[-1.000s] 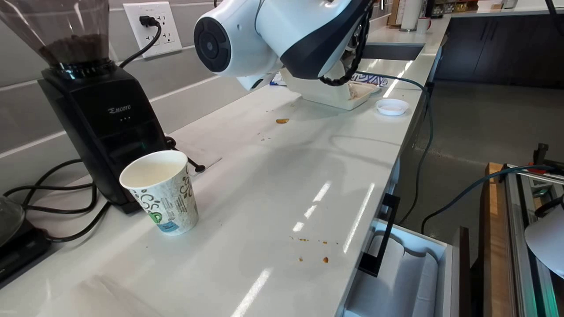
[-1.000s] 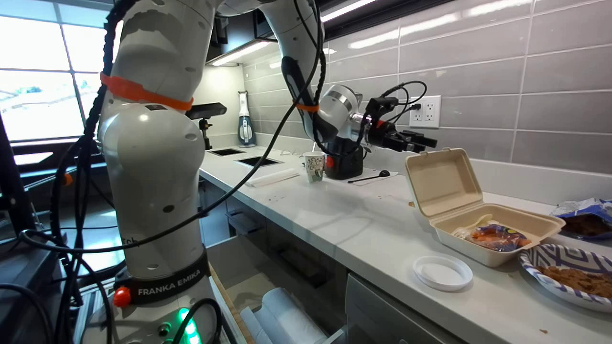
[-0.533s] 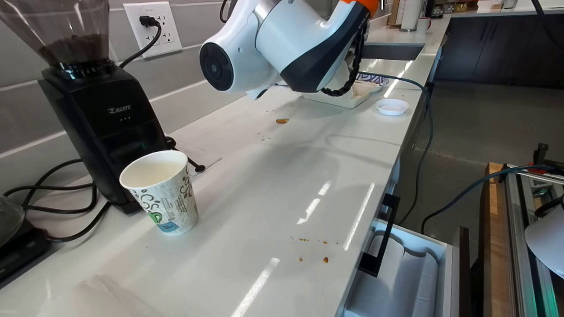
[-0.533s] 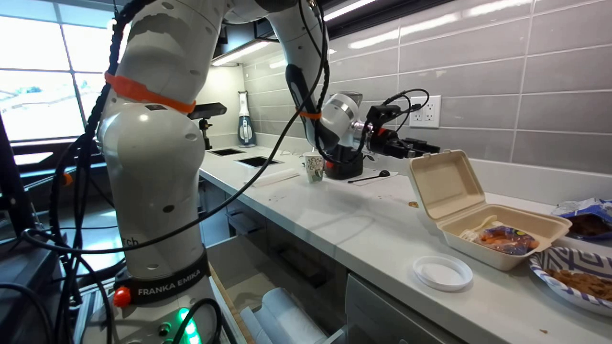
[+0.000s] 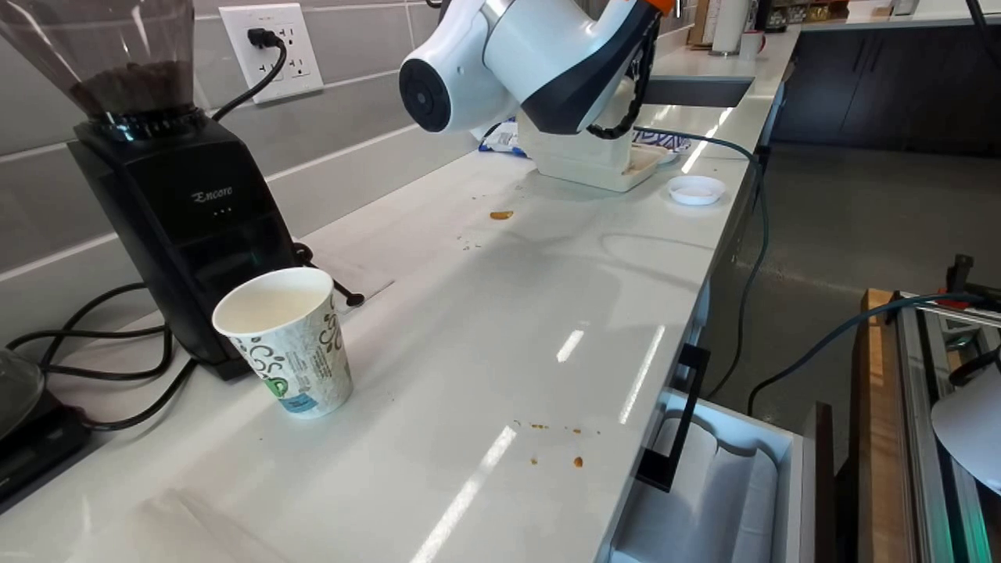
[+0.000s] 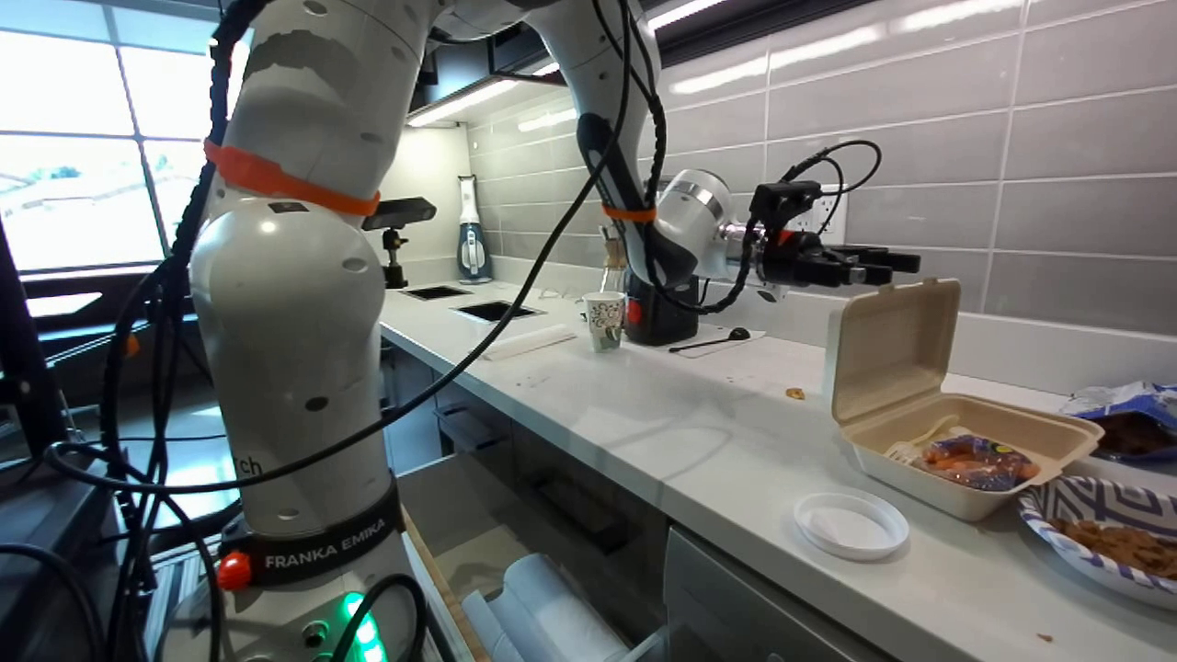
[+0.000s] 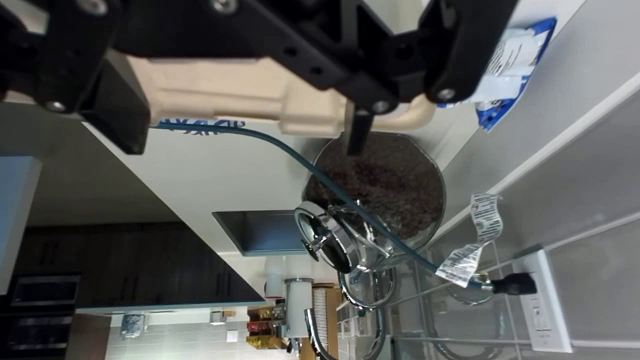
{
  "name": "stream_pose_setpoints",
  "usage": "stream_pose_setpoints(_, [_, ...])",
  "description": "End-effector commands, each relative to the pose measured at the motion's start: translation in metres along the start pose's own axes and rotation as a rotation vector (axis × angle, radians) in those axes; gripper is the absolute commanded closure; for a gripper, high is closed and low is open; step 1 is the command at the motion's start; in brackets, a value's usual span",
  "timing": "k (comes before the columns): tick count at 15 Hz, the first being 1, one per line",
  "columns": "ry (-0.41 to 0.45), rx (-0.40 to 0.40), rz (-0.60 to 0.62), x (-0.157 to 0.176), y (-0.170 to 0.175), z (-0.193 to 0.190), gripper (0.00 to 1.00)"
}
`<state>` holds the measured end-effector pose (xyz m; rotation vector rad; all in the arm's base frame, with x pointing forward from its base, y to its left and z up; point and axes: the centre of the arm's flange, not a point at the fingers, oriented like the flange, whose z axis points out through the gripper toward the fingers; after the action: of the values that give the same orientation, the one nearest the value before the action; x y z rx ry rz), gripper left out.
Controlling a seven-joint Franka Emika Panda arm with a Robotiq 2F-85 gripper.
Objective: Close the bowl
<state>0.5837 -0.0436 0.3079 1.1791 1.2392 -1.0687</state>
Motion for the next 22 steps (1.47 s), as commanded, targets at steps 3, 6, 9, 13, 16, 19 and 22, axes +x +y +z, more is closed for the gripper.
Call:
stream_pose_setpoints(3, [0.011,0.074,0.025,0.006,-0.023,0.056,0.00])
stream_pose_setpoints(6, [0.034,0.112,0.041,0.010,-0.031,0.073,0.00])
stream_pose_setpoints(9, [0.097,0.159,0.104,0.010,-0.034,0.090,0.00])
stream_pose_setpoints(13, [0.202,0.255,0.214,0.010,-0.038,0.110,0.00])
stream_pose_setpoints(16, [0.241,0.344,0.318,0.005,-0.040,0.121,0.00])
stream_pose_setpoints(19, [0.250,0.436,0.423,0.000,-0.039,0.128,0.00])
stream_pose_setpoints(22, [0.249,0.506,0.492,0.006,-0.042,0.131,0.00])
